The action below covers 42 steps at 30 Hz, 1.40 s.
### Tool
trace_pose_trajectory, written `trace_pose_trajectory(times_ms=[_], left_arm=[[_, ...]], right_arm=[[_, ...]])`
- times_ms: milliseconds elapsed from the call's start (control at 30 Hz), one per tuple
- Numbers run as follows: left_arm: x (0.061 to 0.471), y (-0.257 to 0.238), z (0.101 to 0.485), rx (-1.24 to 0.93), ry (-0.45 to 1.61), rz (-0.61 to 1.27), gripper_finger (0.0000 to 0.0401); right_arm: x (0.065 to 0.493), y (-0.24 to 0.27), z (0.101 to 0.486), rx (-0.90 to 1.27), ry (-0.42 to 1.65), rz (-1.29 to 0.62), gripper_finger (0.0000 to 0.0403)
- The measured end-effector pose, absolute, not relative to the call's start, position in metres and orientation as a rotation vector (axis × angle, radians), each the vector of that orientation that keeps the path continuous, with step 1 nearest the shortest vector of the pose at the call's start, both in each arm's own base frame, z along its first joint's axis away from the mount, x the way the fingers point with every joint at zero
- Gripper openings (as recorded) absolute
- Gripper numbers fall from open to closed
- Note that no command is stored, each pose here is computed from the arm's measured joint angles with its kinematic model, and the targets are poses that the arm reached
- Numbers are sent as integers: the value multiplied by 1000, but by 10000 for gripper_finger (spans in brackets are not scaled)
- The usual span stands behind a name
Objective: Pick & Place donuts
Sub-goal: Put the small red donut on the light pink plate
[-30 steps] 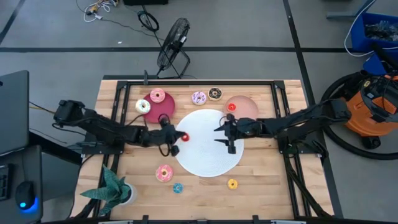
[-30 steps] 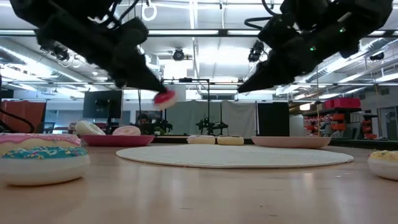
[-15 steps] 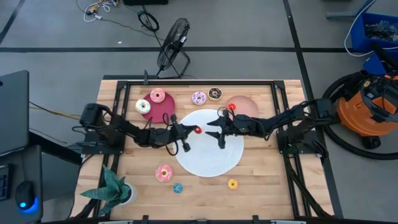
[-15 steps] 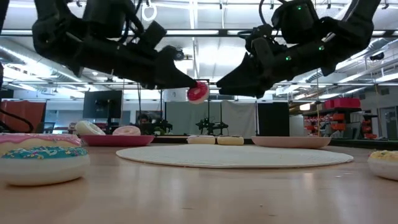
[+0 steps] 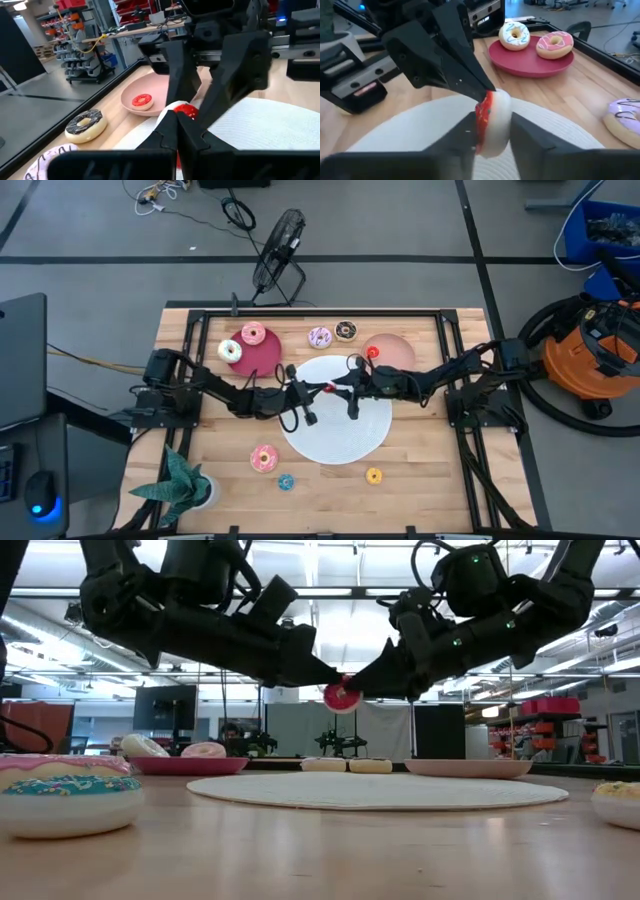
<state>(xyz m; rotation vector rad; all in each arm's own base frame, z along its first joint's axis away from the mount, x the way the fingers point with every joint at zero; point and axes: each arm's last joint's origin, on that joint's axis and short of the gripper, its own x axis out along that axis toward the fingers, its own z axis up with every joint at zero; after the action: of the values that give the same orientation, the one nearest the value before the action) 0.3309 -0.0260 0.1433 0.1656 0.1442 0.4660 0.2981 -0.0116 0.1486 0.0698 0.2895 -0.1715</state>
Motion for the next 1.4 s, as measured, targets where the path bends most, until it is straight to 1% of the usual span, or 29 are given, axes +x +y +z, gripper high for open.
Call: trace_pose_trajectory(times_ms=[133,200,367,467,567,633,733,833,900,1000,1100,1267,1400], left_arm=[[331,-26,142,163,157,462,9],[331,-26,140,167,179,459,25],[328,-25,130,196,285,475,99],[326,-24,123,191,344,487,142],[324,-24,119,186,389,490,173],[324,-24,118,164,392,495,186],[324,-24,118,152,389,497,193],[324,-24,118,162,391,495,192],[324,-24,118,169,394,493,188],[323,-24,118,172,397,493,181],[323,-24,117,175,399,492,177],[323,-24,117,176,399,492,177],[323,-24,117,176,399,492,177]], right_arm=[[296,-12,149,26,315,-170,31],[293,-12,152,7,355,-170,13],[272,-31,163,30,504,-250,19],[253,-53,168,44,612,-385,10],[228,-84,175,117,682,-528,8],[212,-106,177,187,706,-599,8],[190,-136,176,314,708,-653,8],[172,-161,169,410,712,-699,8],[163,-172,164,469,711,-689,8],[155,-181,158,532,704,-617,8],[152,-187,152,563,697,-563,7],[152,-192,137,581,739,-550,7],[155,-197,128,547,748,-553,10]])
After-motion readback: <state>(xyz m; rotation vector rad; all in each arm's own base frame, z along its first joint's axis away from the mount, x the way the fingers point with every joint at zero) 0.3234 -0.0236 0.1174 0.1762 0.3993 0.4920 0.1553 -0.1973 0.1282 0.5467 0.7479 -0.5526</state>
